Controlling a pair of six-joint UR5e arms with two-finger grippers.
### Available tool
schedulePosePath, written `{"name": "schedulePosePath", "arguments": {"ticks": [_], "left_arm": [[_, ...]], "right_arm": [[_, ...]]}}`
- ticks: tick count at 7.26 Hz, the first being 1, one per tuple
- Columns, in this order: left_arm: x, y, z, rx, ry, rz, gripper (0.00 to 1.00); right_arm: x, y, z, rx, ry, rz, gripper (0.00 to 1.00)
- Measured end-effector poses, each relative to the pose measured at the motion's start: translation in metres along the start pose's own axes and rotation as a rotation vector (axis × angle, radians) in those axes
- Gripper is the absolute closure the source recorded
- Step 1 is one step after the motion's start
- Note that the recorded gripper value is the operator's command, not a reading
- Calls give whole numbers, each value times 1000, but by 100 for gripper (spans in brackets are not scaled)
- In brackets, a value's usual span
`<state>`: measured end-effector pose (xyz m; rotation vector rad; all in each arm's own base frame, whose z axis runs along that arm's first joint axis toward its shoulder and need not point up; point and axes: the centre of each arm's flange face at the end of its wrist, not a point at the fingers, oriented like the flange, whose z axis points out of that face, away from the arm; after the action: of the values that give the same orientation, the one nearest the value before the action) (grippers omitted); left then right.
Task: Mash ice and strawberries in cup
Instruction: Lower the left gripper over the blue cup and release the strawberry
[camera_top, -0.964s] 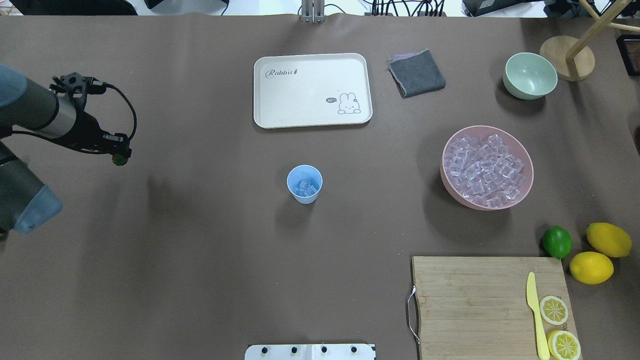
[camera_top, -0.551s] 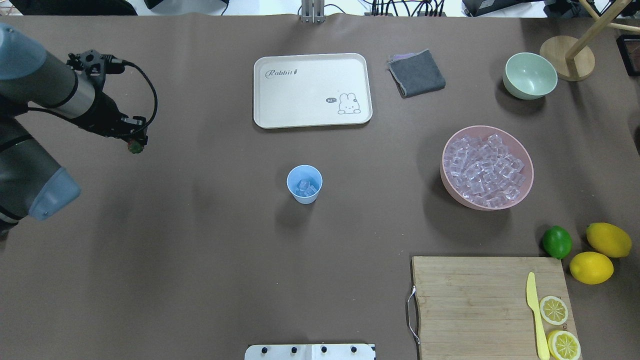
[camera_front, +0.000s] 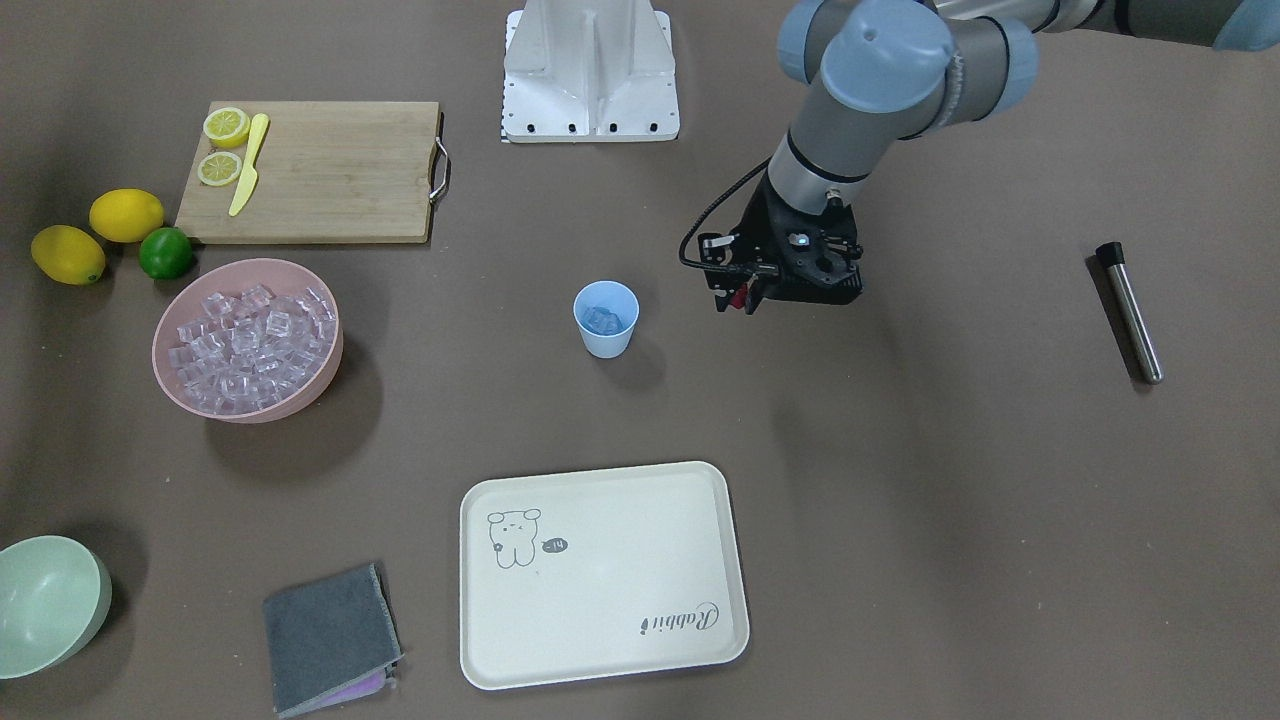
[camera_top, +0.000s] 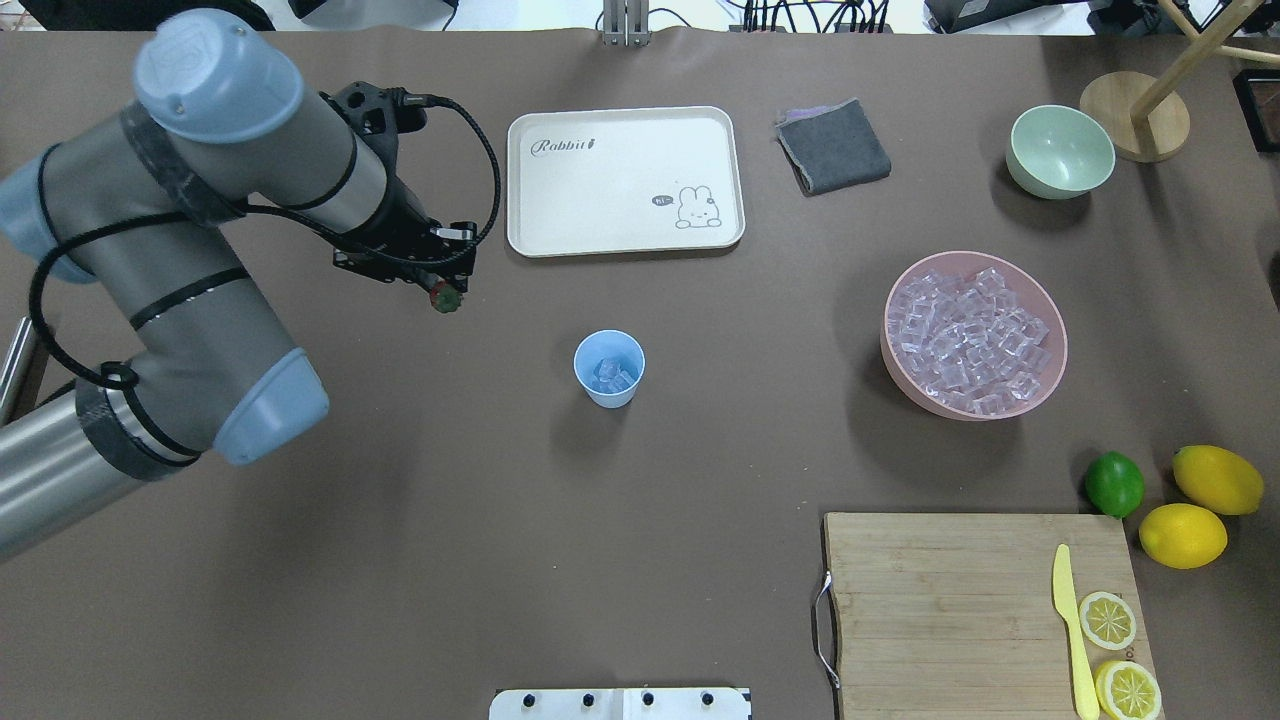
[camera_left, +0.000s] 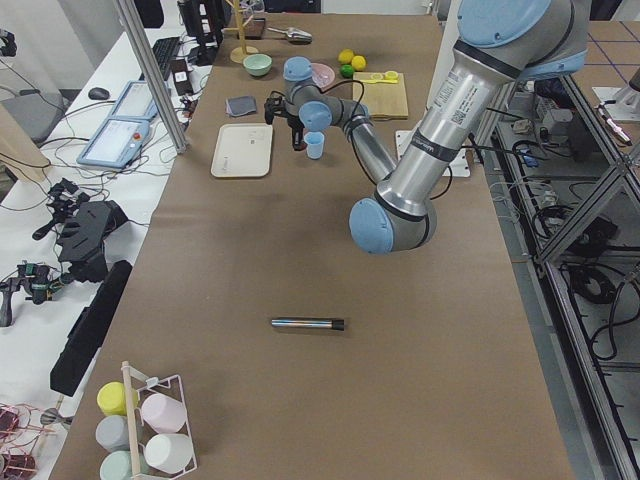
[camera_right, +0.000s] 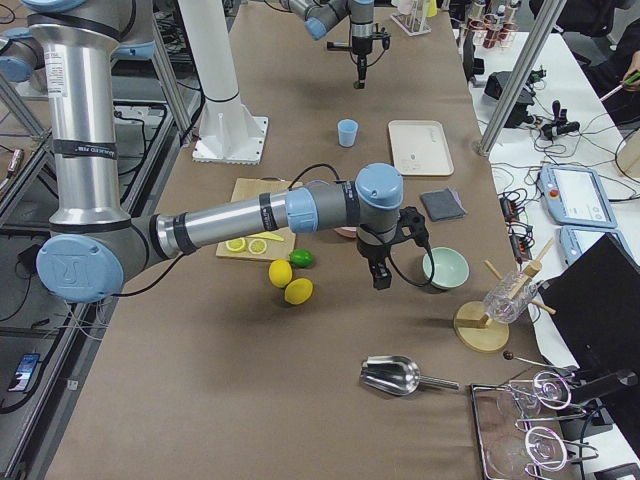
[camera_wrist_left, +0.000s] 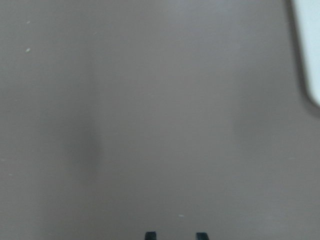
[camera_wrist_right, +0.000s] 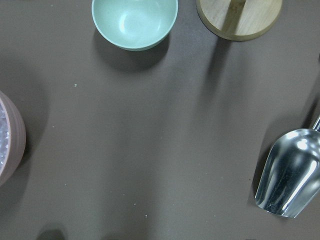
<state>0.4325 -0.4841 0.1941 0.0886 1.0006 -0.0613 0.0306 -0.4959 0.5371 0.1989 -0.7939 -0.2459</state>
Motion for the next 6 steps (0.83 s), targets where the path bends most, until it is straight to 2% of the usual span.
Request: {"name": "schedulePosePath", "arguments": {"ticks": [3, 6], "left_arm": [[51, 35, 26, 21, 3, -22, 71], [80, 39, 38, 29, 8, -43, 71]], "right_arm": [[43, 16, 13, -33, 16, 65, 6], [82, 23, 28, -62, 16, 47, 5]]}}
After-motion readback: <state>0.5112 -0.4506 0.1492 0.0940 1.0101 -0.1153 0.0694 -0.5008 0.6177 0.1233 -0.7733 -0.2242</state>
